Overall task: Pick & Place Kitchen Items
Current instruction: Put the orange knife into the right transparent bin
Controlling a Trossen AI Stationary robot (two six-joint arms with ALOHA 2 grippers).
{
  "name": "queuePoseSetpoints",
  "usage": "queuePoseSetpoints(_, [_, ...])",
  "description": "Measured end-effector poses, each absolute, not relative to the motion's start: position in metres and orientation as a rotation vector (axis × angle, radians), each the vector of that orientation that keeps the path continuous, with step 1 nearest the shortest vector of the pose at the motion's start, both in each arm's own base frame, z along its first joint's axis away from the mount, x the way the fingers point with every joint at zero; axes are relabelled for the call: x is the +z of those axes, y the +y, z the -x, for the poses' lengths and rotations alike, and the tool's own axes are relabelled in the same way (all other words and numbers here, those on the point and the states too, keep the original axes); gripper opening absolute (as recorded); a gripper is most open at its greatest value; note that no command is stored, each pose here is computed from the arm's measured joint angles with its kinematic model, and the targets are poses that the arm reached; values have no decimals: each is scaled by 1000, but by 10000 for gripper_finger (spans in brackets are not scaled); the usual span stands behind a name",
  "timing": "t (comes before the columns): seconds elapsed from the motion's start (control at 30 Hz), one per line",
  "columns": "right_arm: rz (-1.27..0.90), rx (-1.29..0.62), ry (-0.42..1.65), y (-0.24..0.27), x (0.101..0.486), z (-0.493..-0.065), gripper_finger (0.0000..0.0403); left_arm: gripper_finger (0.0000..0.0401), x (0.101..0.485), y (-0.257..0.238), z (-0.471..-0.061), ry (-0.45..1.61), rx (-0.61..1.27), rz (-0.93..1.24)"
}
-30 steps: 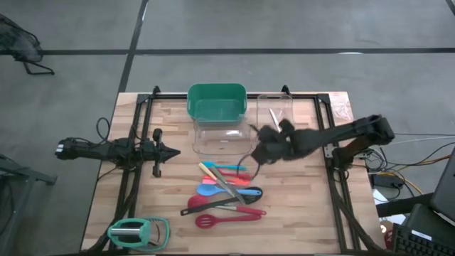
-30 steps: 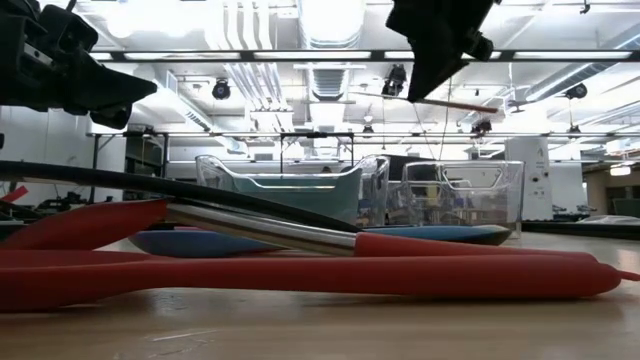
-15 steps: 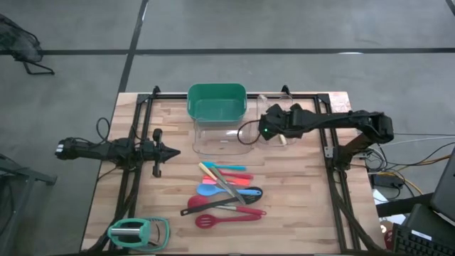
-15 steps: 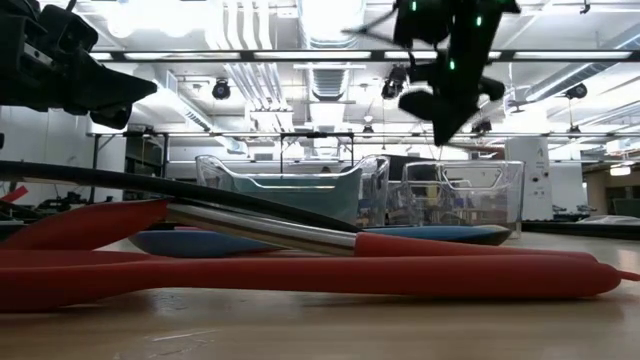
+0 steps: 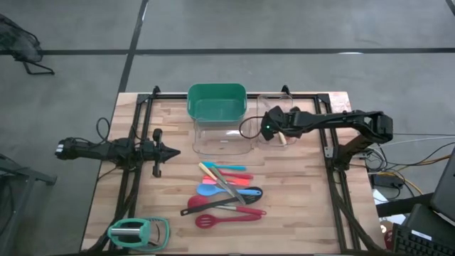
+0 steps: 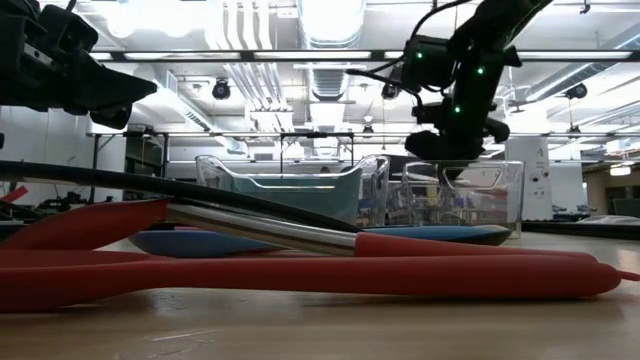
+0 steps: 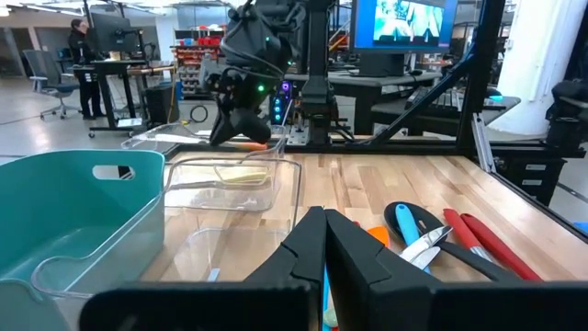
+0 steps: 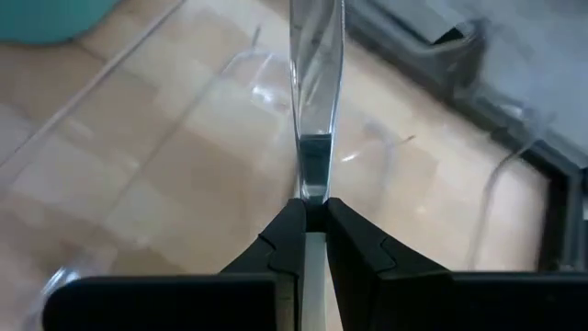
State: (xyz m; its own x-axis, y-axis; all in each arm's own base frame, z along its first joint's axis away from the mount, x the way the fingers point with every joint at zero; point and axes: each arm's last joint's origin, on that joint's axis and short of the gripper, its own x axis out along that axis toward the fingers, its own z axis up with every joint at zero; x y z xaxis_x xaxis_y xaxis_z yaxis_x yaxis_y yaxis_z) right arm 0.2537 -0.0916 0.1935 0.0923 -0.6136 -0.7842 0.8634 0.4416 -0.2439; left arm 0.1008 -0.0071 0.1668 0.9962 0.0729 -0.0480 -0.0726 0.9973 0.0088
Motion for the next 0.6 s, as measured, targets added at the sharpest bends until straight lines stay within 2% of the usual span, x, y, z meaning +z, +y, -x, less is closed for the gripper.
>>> queuePoseSetpoints(0.33, [-330, -1101, 964, -92, 188, -253, 31, 10, 167, -7, -101, 48, 73, -7])
queuePoseSetpoints(0.6, [-335, -1112, 959, -93, 179, -249, 57, 10, 167, -7, -101, 48, 73, -7])
